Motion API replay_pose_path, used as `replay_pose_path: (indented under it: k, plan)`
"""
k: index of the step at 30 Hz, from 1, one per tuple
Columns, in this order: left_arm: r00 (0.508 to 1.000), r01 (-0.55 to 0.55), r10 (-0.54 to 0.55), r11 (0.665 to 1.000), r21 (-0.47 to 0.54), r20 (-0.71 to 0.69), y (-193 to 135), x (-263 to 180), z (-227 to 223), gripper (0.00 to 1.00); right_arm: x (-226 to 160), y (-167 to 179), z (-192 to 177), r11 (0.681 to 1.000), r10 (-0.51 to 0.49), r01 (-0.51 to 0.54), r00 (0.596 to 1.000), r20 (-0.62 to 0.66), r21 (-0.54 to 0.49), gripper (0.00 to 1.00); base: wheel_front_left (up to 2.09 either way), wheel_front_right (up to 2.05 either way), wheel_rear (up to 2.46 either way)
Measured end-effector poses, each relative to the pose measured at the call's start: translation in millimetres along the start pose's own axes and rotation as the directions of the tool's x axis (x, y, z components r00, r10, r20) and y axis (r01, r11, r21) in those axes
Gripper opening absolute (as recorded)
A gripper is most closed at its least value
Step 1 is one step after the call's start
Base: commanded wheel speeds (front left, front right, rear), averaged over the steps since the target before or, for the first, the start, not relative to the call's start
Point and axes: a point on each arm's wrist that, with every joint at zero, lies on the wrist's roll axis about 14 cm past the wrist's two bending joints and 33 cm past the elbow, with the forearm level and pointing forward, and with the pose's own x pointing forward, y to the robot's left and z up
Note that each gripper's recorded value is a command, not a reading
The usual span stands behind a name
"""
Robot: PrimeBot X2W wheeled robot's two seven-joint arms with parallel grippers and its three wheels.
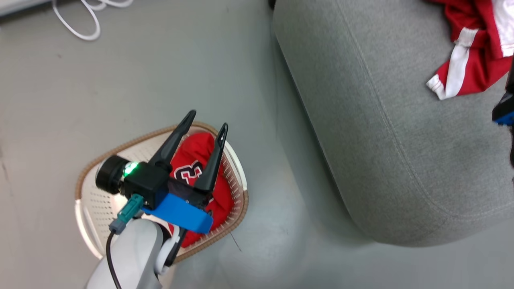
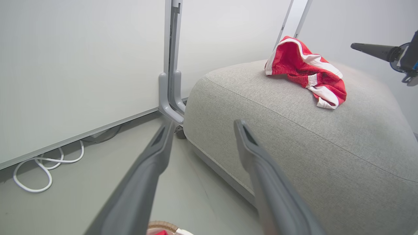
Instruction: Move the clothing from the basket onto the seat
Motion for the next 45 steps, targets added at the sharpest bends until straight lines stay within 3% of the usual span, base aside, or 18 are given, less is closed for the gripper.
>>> replay_pose_path:
  k: [10,22,34,45]
  plan:
    - [0.987,-0.151,0.151,0.988,0.006,0.051,-4.6,-48.3,38.8,1.00,-60.4,3.8,23.2,0.997,0.081,-0.081,0.993,0.083,-0.007,1.00,0.00,0.00,0.00]
    - [0.922,-0.371,0.371,0.928,-0.022,0.110,20.1,-120.1,63.2,1.00,-122.3,57.4,54.6,0.975,0.210,-0.220,0.954,0.216,0.022,1.00,0.00,0.00,0.00]
    - [0.812,-0.561,0.557,0.827,-0.032,0.172,52.0,-190.6,78.8,1.00,-169.4,144.0,51.9,0.899,0.422,-0.436,0.885,0.197,0.030,1.00,0.00,0.00,0.00]
    - [0.757,-0.634,0.631,0.772,-0.044,0.170,61.9,-225.1,73.9,1.00,-195.2,187.5,37.4,0.833,0.538,-0.551,0.827,0.164,0.049,1.00,0.00,0.00,0.00]
